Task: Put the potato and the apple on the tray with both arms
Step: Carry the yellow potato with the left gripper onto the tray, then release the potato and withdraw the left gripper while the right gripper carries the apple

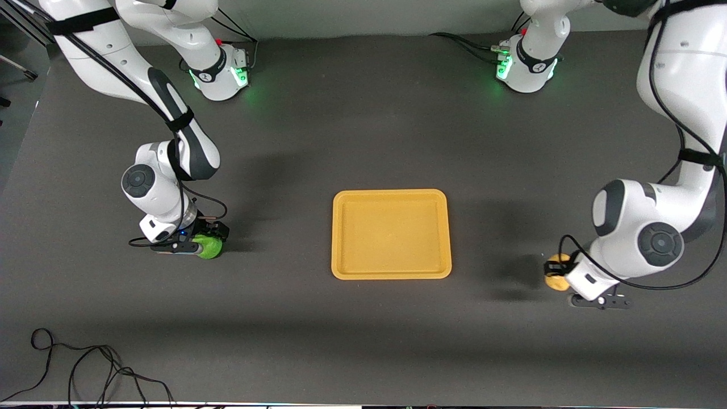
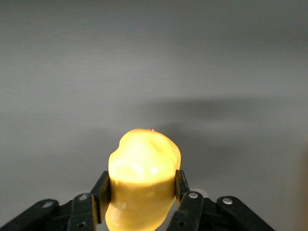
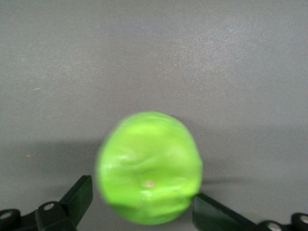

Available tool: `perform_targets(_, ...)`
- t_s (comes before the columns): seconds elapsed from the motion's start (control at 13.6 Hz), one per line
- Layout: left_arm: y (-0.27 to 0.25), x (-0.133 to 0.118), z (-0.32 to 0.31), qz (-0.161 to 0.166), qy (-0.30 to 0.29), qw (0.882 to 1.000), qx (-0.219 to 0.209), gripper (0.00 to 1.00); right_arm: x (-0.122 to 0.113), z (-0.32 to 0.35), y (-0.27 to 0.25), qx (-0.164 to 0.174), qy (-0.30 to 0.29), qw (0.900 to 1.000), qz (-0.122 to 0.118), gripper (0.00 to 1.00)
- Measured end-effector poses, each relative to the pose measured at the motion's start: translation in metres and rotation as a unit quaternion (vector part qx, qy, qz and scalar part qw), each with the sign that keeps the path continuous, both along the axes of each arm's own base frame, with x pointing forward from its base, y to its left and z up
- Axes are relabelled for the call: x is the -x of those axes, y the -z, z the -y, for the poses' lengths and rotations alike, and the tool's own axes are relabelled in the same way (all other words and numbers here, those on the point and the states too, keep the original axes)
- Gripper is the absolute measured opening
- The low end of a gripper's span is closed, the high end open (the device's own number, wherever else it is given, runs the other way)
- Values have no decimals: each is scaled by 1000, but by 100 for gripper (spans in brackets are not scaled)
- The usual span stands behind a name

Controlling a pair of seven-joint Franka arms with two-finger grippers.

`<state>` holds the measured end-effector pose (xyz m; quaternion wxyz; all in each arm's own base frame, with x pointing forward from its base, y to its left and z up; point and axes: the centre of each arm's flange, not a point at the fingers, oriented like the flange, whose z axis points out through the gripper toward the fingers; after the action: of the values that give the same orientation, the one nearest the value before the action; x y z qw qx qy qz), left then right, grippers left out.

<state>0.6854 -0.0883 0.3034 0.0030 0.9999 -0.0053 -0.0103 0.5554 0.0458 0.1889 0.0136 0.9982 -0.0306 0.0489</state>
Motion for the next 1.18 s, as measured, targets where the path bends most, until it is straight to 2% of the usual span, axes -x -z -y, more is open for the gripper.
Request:
perform_targets(0.22, -21, 31, 123, -3, -29, 1000, 6, 57, -1, 0, 5, 0, 1, 1000, -2, 100)
perform_targets(0.29, -16, 44, 159, -7, -40, 999, 6, 57, -3, 0, 4, 0, 4, 1000, 1, 94)
perform_targets(0.37, -7, 56, 189, -11, -49, 999, 6, 57, -5, 0, 2, -1, 8, 1000, 4, 94)
perform_targets(0.59, 26, 80, 242, -21, -52, 998, 12, 57, -14, -4, -9, -4, 29, 1000, 7, 69)
perform_targets(0.74, 47, 84, 251, -28, -51, 998, 16, 57, -27, -16, -34, -5, 47, 999, -12, 69)
perform_targets(0.88, 62, 85, 251, -34, -52, 998, 17, 58, -42, -44, -82, -8, 63, 997, -39, 69)
perform_targets(1.03, 68, 86, 252, -36, -52, 998, 18, 61, -53, -81, -134, -13, 78, 996, -52, 69)
perform_targets(1.18, 68, 87, 256, -33, -49, 998, 20, 83, -55, -120, -160, -26, 91, 995, -45, 69)
